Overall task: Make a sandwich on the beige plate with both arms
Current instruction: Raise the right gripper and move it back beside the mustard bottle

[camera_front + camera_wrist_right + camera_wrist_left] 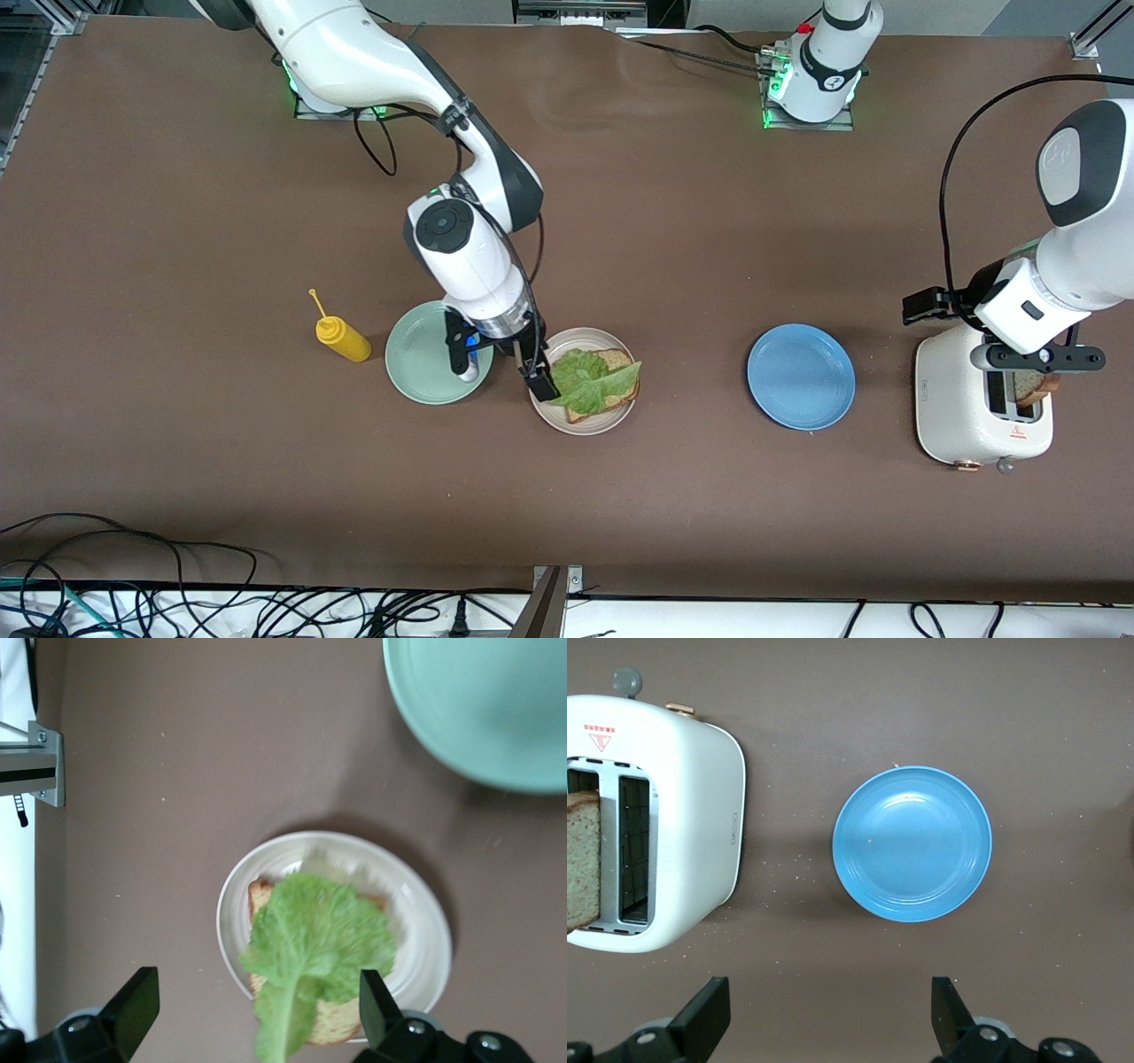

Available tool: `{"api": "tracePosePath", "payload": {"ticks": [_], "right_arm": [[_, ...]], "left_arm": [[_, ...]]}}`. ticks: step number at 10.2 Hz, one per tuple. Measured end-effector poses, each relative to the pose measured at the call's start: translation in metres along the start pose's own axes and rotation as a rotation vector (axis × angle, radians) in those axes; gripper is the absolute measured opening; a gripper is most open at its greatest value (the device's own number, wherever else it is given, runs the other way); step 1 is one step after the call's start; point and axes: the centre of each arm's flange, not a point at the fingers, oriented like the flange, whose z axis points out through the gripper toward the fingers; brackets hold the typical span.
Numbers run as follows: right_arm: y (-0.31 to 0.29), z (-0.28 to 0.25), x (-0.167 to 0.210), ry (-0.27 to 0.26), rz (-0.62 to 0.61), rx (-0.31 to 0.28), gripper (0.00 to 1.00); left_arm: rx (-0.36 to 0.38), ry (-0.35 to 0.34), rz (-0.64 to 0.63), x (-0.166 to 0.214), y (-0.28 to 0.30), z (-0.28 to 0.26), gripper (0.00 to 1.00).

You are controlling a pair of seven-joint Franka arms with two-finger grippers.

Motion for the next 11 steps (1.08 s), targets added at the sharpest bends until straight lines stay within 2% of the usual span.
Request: {"api": "tracePosePath", "payload": {"ticks": [4,7,8,10,11], "right_arm": [[-0.007,-0.06,0.059,0.023,-0.297,-0.154,1.0],[-0.002,-0.1,0.129,0.043,-0.521,-0.296,1.0],[0.001,-0.118,0.15,0.036,-0.615,-0.338,1.0],[0.012,-0.15,0.178,-0.015,-0.781,-0.429,1.0],[0.016,-0.167,0.19,-0.036,-0.837,-0.456,1.0]], "left_arm": [[0.0,0.0,0.0,0.0,0.0,0.0,1.0],[0.0,0.0,0.001,0.0,0.001,0.0,1.0],[0.0,0.0,0.001,0.0,0.001,0.0,1.0],[0.0,0.0,0.001,0.0,0.001,0.0,1.0],[0.0,0.0,0.001,0.0,0.001,0.0,1.0]]}}
